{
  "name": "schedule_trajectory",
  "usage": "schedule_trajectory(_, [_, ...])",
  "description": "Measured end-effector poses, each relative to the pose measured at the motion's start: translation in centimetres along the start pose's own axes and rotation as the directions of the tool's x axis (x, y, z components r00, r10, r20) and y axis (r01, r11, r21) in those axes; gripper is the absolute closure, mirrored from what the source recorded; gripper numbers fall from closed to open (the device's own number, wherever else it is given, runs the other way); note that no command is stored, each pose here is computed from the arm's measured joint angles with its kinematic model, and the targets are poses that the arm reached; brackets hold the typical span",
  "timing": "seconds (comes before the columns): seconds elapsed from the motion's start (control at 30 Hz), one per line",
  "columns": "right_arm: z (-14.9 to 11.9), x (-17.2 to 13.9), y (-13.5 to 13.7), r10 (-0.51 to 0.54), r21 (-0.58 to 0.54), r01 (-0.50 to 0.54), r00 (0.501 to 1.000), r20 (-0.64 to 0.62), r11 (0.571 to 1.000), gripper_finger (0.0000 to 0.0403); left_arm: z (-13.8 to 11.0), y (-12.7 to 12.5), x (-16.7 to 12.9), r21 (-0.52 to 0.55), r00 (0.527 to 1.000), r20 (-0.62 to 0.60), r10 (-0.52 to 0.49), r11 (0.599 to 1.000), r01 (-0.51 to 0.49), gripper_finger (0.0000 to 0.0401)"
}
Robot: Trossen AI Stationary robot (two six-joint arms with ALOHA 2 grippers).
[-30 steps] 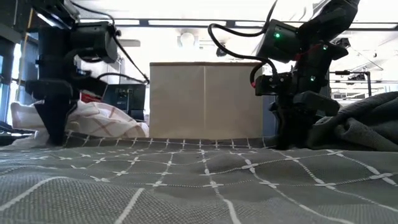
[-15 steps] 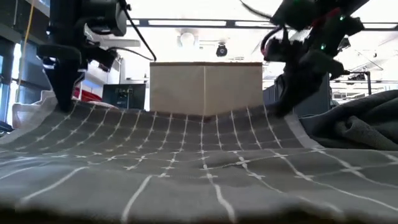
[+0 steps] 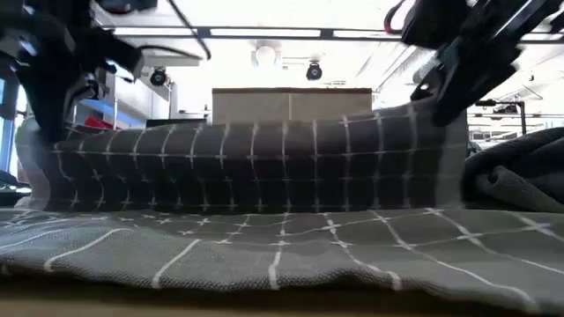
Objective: Fold towel
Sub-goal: Fold the grey checkered towel
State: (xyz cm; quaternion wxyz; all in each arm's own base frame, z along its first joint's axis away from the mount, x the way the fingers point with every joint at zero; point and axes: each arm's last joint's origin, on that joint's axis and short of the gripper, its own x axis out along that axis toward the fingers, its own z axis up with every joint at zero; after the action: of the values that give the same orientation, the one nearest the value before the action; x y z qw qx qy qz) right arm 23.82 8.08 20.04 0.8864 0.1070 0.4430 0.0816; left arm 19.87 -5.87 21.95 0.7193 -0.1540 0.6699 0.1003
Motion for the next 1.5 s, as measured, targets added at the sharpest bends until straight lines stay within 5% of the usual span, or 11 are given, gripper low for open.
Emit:
schedule_trajectory(0.27, [-0.5, 1.3, 4.5, 0.176, -0.005, -0.176, 0.983, 0.061, 0.984, 0.0403, -1.0, -5.0, -0.3, 0.224, 0.954, 0.088, -0.286, 0.939, 0.261, 0.0396])
schedule_trajectory(0.8, [-1.3, 1.6, 8.4, 0.312, 0.124, -0.329, 0.940, 0.139, 0.936, 0.0403, -5.1, -6.8, -0.1, 0.271, 0.973, -0.034, -0.230, 0.934, 0.231, 0.0396])
schedule_trajectory(1.1, [-2.6, 5.1, 10.3, 0.386, 0.181, -0.404, 0.914, 0.129, 0.897, 0.0403, -6.2, -9.8, 0.0, 0.344, 0.927, 0.005, -0.374, 0.871, 0.350, 0.0396])
schedule_trajectory(1.5, [-4.1, 6.8, 11.7, 0.415, 0.310, -0.431, 0.902, 0.120, 0.847, 0.0379, -7.2, -11.1, 1.8, 0.248, 0.947, -0.031, -0.319, 0.916, 0.316, 0.0376])
